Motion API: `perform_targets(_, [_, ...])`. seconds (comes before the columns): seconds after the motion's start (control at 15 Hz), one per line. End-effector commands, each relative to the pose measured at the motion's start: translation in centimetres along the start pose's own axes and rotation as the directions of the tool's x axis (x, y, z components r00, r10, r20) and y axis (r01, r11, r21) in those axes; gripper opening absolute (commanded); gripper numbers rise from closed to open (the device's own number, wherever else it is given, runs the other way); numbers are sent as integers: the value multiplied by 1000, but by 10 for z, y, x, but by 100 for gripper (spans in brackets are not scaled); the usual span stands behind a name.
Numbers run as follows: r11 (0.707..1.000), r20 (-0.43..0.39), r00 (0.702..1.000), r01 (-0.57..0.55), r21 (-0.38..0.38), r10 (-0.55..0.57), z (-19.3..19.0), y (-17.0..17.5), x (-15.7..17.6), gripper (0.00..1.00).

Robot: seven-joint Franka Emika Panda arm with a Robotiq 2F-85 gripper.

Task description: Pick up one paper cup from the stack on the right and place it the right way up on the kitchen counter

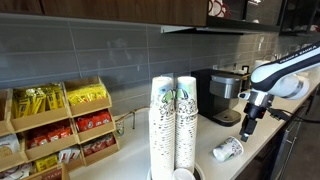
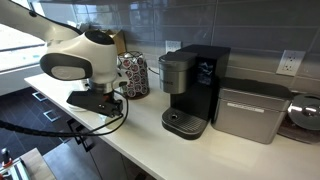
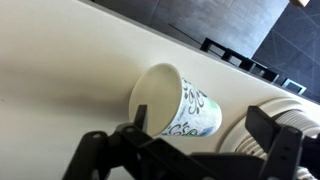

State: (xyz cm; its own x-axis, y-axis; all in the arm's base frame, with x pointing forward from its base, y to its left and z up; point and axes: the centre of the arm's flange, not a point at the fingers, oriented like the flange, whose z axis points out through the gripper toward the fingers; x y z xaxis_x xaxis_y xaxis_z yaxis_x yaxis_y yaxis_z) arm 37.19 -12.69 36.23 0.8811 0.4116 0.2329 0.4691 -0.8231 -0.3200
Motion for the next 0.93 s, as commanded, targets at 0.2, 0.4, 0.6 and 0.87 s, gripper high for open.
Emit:
perform_targets(0.2, [997,-59,998,8,71,-4,29,13,-8,100])
perform_targets(0.4, [995,-50,999,1,96,4,38,15,-9,100])
perform_targets(0.6, [992,-57,998,1,124,6,45,15,-8,72])
perform_targets(0.87, [987,-92,996,1,160,13,51,14,-6,42])
